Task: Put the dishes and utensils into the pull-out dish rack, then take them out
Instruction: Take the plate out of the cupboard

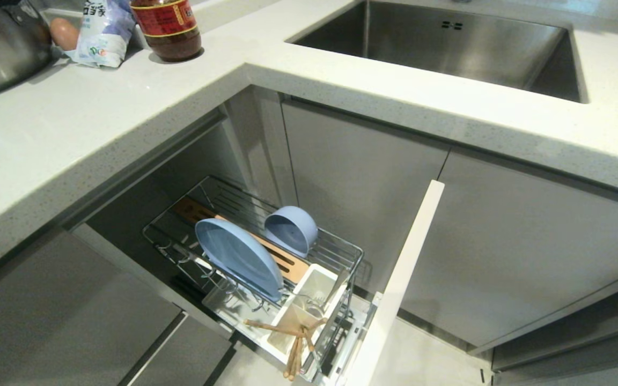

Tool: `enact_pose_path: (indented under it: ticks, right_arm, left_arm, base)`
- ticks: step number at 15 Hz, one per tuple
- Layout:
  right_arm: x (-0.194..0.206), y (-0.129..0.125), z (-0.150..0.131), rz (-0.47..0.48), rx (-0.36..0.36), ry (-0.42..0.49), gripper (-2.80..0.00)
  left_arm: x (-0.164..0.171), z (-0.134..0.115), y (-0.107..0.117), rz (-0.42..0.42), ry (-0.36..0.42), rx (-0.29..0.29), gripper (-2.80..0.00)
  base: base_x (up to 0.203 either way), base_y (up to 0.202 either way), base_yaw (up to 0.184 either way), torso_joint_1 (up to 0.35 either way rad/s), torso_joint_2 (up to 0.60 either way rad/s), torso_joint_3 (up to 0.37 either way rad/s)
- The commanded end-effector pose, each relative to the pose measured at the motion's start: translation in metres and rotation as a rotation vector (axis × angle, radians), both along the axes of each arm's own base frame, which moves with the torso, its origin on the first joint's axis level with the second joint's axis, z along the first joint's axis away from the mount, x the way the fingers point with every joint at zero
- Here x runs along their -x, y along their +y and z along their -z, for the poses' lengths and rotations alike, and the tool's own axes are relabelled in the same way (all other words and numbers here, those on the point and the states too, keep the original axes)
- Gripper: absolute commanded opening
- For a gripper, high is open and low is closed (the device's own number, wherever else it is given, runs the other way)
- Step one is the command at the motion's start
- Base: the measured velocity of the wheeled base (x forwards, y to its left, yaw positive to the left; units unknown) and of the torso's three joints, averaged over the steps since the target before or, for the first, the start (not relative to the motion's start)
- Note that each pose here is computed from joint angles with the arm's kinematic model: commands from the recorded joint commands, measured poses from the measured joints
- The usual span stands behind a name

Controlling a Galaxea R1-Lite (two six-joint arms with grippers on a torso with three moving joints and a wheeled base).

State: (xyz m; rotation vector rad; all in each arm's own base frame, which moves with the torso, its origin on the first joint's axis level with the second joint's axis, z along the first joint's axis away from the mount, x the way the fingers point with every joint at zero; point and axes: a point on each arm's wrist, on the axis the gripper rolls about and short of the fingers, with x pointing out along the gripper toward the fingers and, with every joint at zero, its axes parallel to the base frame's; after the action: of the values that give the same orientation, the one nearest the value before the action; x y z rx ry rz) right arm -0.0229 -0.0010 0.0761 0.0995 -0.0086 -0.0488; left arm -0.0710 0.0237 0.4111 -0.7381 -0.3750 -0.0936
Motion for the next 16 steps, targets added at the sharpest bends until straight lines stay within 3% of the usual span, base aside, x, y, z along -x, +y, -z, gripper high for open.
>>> enact_pose_path:
  ticks: [1, 5, 7, 9, 13, 15, 16]
  right_arm:
    - [0.000, 0.000, 0.000, 0.001, 0.000, -0.005, -2.80]
    - [0.000, 0.000, 0.000, 0.000, 0.000, -0.005, -2.80]
    - [0.000, 0.000, 0.000, 0.000, 0.000, -0.005, -2.80]
    - [0.000, 0.000, 0.000, 0.000, 0.000, -0.005, -2.80]
    - [0.000, 0.000, 0.000, 0.000, 0.000, -0.005, -2.80]
    - [0.000, 0.000, 0.000, 0.000, 0.000, -0.004, -2.80]
    - [0.000, 0.000, 0.000, 0.000, 0.000, -0.005, -2.80]
  left_arm:
    - [0.035, 0.050, -0.009, -0.064, 0.006, -0.241, -2.80]
    - [0.034, 0.152, -0.021, -0.182, 0.129, -0.635, -2.80]
    - [0.027, 0.204, -0.023, -0.198, 0.161, -0.774, -2.80]
    - [0.005, 0.233, -0.024, -0.225, 0.130, -0.825, -2.80]
    - [-0.038, 0.292, -0.024, -0.263, 0.076, -0.867, -2.80]
    - [-0.047, 0.315, -0.024, -0.213, 0.176, -0.880, -2.80]
    - [-0.048, 0.328, -0.024, -0.155, 0.292, -0.891, -2.80]
  base:
    - [0.000, 0.000, 0.000, 0.000, 0.00, 0.000]
    - [0.000, 0.000, 0.000, 0.000, 0.00, 0.000]
    - [0.000, 0.000, 0.000, 0.000, 0.00, 0.000]
    - [0.000, 0.000, 0.000, 0.000, 0.00, 0.000]
    - [0.000, 0.000, 0.000, 0.000, 0.00, 0.000]
    - [0.000, 0.000, 0.000, 0.000, 0.00, 0.000]
    - [0.000, 0.000, 0.000, 0.000, 0.00, 0.000]
